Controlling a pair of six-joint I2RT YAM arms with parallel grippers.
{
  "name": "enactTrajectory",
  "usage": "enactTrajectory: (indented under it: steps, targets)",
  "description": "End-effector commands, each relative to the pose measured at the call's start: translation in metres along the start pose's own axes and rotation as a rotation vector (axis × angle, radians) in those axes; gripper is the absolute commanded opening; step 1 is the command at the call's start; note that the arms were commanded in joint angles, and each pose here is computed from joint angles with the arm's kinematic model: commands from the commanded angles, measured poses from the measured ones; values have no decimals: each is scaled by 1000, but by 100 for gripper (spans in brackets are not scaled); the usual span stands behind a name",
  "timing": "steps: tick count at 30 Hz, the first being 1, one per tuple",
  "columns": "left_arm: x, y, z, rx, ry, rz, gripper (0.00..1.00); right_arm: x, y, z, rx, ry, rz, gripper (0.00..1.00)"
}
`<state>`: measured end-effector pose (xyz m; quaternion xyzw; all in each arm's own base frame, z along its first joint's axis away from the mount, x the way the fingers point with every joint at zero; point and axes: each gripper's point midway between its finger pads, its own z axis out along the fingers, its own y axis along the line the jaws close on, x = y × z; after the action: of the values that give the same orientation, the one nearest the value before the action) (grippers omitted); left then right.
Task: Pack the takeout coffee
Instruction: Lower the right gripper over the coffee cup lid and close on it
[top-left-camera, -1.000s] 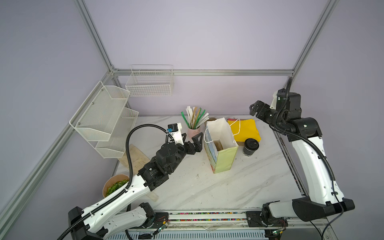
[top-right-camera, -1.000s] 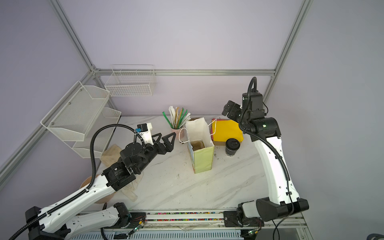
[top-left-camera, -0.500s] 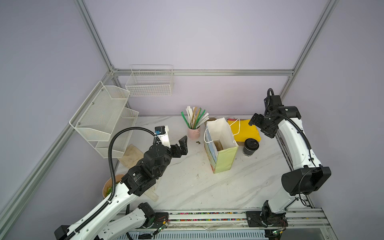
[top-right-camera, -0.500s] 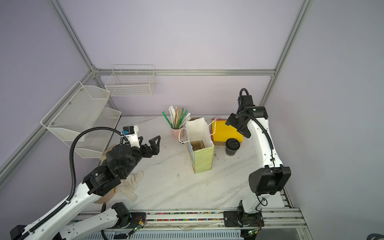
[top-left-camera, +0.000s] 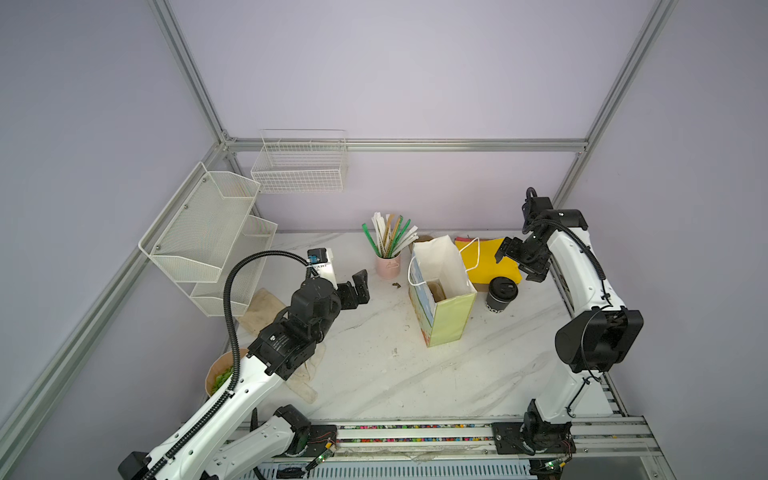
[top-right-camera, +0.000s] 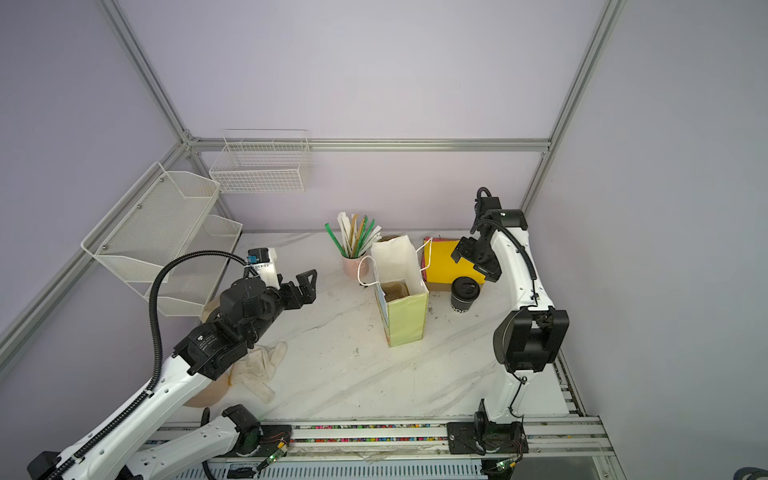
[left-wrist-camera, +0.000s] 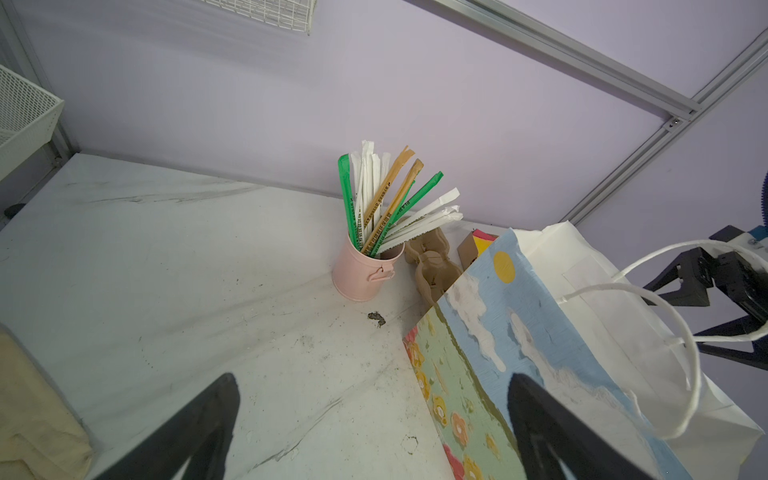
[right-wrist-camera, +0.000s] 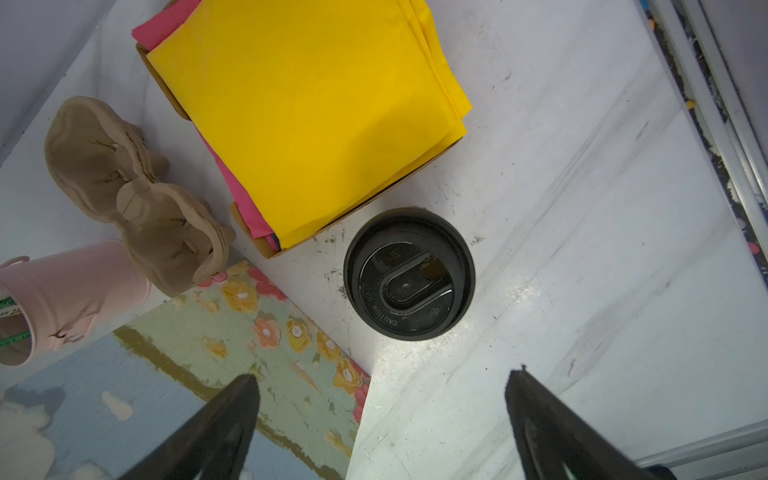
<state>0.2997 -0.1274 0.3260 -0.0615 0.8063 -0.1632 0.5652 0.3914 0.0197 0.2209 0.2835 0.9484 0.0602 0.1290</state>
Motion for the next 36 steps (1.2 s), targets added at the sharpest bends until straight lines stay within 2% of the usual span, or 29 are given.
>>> enactTrajectory:
  steps: [1,5,20,28,36]
  targets:
    - [4,2,5,3,30,-32,100,16,-16,18,68,89,-6,94]
    - [11,4,11,0,64,-41,100,27,-25,39,115,153,-5,90]
    - [13,13,17,-24,77,-52,100,23,-29,61,185,164,-57,86]
    - [14,15,20,-25,86,-59,100,21,-11,62,114,134,-87,86]
    - [16,15,23,-19,98,-63,100,28,-21,76,179,158,-104,84]
